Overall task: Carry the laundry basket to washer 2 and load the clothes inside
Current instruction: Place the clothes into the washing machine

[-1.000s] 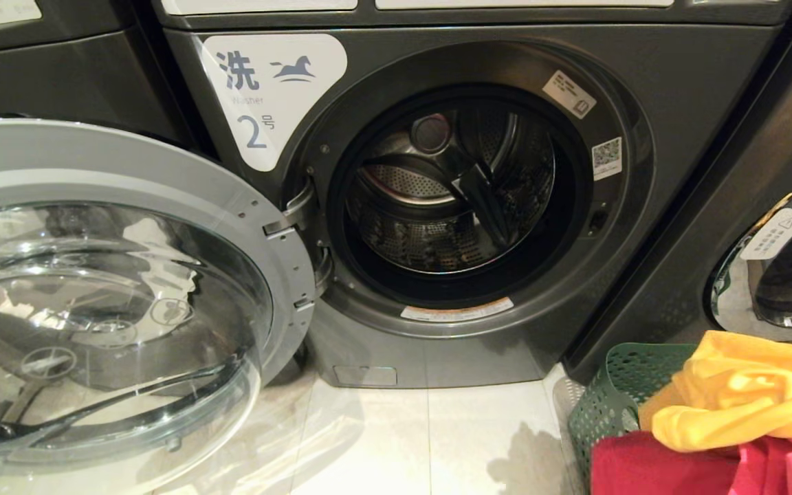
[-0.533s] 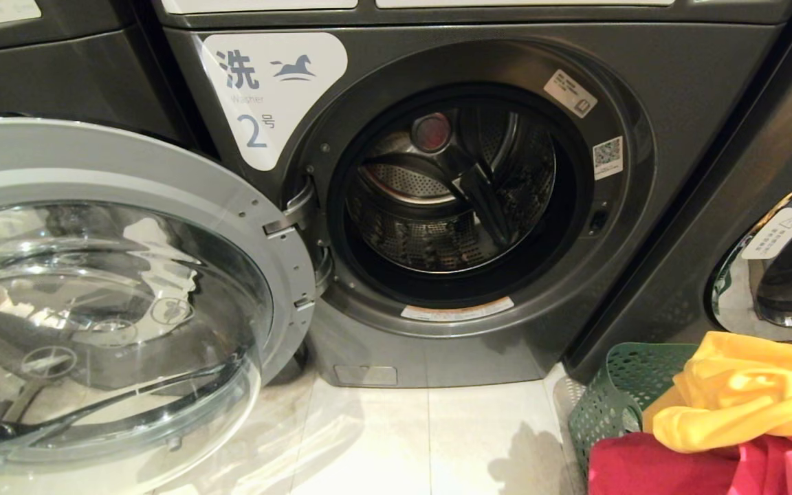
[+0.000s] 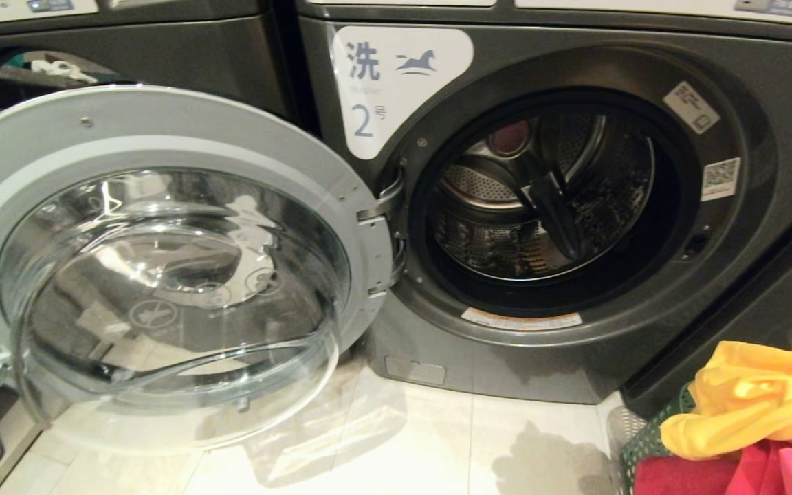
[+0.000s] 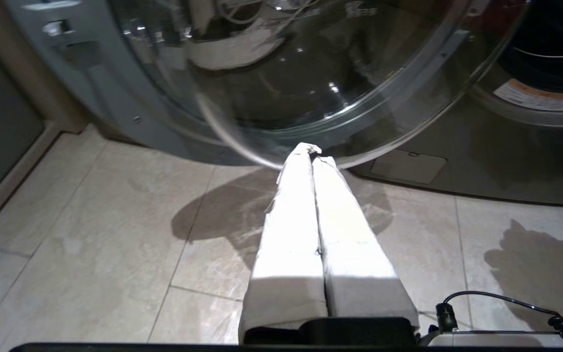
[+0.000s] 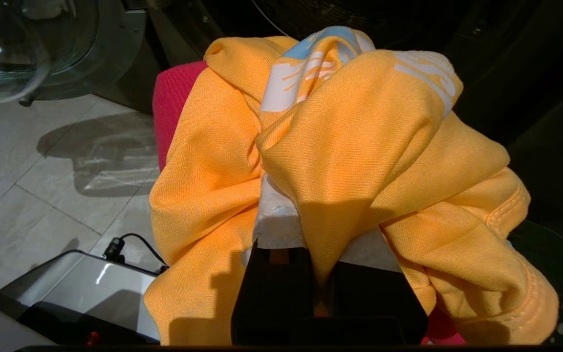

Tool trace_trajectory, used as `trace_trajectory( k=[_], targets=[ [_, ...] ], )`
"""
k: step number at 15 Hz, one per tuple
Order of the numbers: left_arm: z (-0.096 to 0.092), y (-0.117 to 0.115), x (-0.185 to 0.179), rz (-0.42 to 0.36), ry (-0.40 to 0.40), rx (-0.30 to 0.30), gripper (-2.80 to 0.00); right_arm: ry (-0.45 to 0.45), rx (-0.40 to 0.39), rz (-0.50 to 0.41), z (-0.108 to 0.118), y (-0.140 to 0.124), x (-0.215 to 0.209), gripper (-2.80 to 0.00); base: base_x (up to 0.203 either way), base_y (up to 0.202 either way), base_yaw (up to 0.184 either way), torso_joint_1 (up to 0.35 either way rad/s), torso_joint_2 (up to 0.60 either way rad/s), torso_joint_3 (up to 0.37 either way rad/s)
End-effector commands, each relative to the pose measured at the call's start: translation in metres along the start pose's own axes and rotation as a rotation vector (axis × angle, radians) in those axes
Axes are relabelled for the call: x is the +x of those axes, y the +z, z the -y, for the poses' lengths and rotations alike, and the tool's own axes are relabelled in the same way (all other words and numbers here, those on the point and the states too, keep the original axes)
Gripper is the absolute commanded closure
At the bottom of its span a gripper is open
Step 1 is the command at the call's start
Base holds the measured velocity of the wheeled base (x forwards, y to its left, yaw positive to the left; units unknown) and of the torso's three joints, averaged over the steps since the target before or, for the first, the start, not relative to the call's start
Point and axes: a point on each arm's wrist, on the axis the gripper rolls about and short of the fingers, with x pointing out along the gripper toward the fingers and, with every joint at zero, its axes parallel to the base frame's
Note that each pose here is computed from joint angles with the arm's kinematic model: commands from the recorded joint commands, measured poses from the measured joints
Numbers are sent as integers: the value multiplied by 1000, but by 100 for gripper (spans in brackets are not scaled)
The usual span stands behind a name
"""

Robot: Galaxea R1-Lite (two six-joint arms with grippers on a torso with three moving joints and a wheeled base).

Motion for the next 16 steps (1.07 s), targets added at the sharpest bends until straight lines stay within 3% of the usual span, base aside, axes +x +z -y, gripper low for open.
trace_trajectory(
  k=[1, 6, 16],
  targets=[
    [0, -3, 1, -10, 0, 0, 0, 2, 1, -5, 0, -1, 1, 0, 3, -12, 170, 7, 12, 7],
    [0, -3, 1, -10, 0, 0, 0, 4, 3, -13, 0, -4, 1, 0, 2, -6, 130, 2, 2, 2],
    [0, -3, 1, -12, 0, -2, 0, 3, 6, -29, 3, 1, 11, 0, 0, 0, 0, 0, 0, 0]
  ],
)
